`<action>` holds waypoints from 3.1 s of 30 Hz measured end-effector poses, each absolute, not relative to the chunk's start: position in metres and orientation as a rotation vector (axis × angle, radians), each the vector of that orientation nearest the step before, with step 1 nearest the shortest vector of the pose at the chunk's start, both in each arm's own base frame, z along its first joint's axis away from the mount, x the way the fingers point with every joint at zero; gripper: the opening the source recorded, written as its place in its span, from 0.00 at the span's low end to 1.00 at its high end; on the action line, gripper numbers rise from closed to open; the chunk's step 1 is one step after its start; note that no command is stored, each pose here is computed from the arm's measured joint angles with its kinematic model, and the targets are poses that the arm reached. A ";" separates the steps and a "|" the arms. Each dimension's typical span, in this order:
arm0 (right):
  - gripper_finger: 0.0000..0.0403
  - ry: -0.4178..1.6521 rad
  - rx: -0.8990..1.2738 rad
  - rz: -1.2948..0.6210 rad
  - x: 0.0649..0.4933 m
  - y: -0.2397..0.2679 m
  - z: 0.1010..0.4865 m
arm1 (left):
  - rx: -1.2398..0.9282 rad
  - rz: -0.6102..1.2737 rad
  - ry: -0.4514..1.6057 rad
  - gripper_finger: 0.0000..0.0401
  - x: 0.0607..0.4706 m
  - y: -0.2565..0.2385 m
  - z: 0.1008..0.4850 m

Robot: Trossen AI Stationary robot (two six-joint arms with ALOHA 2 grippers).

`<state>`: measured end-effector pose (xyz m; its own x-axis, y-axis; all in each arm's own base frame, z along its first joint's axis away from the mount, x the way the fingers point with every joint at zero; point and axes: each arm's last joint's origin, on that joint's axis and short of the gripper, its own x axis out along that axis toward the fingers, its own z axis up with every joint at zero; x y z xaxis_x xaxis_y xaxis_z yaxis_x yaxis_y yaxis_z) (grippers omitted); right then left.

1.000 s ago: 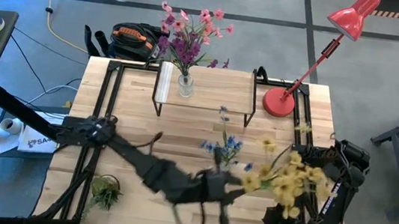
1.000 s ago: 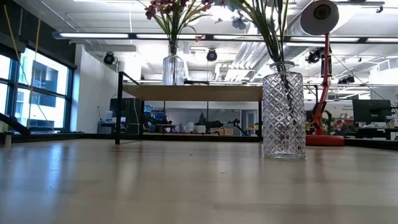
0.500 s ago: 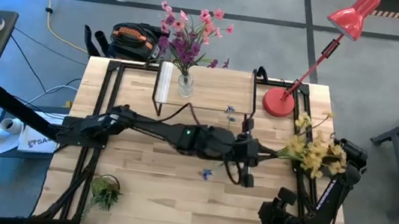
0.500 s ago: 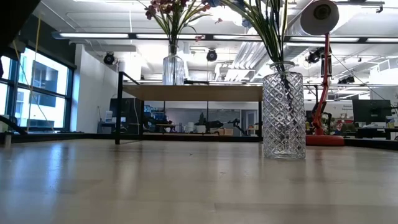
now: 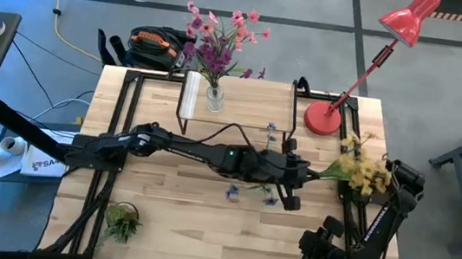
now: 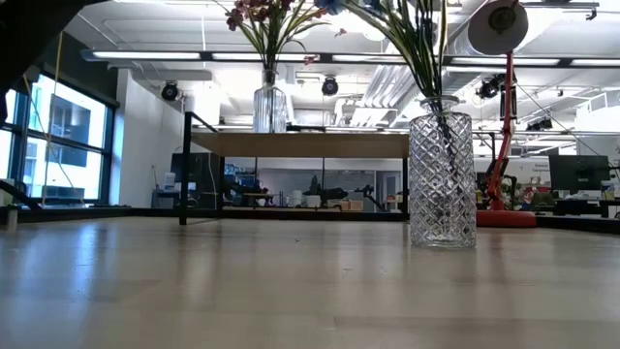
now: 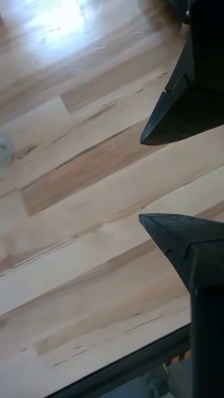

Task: Pick and place flowers into a vace then onto a shelf
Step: Put the yellow flowers into the transparent vase

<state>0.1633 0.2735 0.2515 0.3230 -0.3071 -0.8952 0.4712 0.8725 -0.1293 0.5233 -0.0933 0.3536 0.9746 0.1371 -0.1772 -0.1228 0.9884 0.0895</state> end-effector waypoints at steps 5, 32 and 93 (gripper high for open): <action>0.45 1.130 0.162 -0.506 0.160 0.275 0.252 | 0.106 0.117 0.118 0.12 0.518 -0.113 0.363; 0.32 0.999 0.140 -0.354 0.152 0.293 0.253 | 0.089 0.329 -0.049 0.14 0.357 -0.294 0.456; 0.70 0.257 0.321 -0.199 0.205 0.258 0.368 | 0.062 0.509 0.148 0.13 0.402 -0.311 0.351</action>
